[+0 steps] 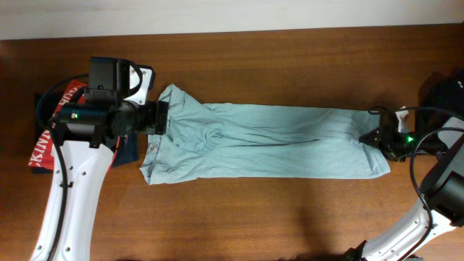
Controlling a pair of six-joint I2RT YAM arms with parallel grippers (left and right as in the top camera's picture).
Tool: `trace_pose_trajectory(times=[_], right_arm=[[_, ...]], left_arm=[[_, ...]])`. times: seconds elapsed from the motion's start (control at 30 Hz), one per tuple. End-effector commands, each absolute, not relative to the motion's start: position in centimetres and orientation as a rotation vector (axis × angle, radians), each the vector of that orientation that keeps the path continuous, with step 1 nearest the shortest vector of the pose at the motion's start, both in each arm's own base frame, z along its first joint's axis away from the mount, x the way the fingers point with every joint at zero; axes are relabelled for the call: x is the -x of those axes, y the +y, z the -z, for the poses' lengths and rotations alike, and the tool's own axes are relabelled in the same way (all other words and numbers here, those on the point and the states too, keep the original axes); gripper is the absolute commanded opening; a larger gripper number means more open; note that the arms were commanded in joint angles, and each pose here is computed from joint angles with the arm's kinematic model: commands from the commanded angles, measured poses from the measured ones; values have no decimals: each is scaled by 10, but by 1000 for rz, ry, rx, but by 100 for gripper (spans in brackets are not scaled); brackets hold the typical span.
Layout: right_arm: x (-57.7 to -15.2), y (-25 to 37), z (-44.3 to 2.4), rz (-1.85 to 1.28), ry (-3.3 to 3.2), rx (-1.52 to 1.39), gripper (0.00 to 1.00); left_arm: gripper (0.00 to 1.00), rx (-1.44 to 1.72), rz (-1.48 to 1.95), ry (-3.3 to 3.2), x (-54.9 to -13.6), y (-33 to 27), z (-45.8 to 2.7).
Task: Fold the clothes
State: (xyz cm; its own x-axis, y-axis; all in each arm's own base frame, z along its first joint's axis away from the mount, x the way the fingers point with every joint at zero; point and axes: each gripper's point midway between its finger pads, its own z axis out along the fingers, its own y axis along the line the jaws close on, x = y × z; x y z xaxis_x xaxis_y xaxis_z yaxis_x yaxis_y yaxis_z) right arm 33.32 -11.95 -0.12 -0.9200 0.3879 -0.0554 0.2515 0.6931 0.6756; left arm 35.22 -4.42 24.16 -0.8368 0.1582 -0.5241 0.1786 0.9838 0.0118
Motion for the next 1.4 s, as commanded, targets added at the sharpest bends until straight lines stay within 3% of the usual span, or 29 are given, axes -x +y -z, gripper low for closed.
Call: trace_pose_trajectory(times=[0.0, 0.27, 0.73, 1.17, 1.37], right_arm=[[-232, -127, 94, -770, 3244, -642, 34], [-235, -129, 93, -760, 3236, -672, 9], [-276, -152, 63, -726, 3127, -819, 4], [-323, -244, -47, -194, 3084, -923, 4], [-342, -264, -136, -58, 2950, -969, 4]], left_arm=[[85, -237, 38, 2587, -352, -42, -239], [85, -237, 38, 2587, -352, -42, -239], [85, -237, 38, 2590, -351, -41, -239], [85, -253, 22, 2583, -352, -40, -240], [84, -245, 8, 2558, -356, -39, -247]])
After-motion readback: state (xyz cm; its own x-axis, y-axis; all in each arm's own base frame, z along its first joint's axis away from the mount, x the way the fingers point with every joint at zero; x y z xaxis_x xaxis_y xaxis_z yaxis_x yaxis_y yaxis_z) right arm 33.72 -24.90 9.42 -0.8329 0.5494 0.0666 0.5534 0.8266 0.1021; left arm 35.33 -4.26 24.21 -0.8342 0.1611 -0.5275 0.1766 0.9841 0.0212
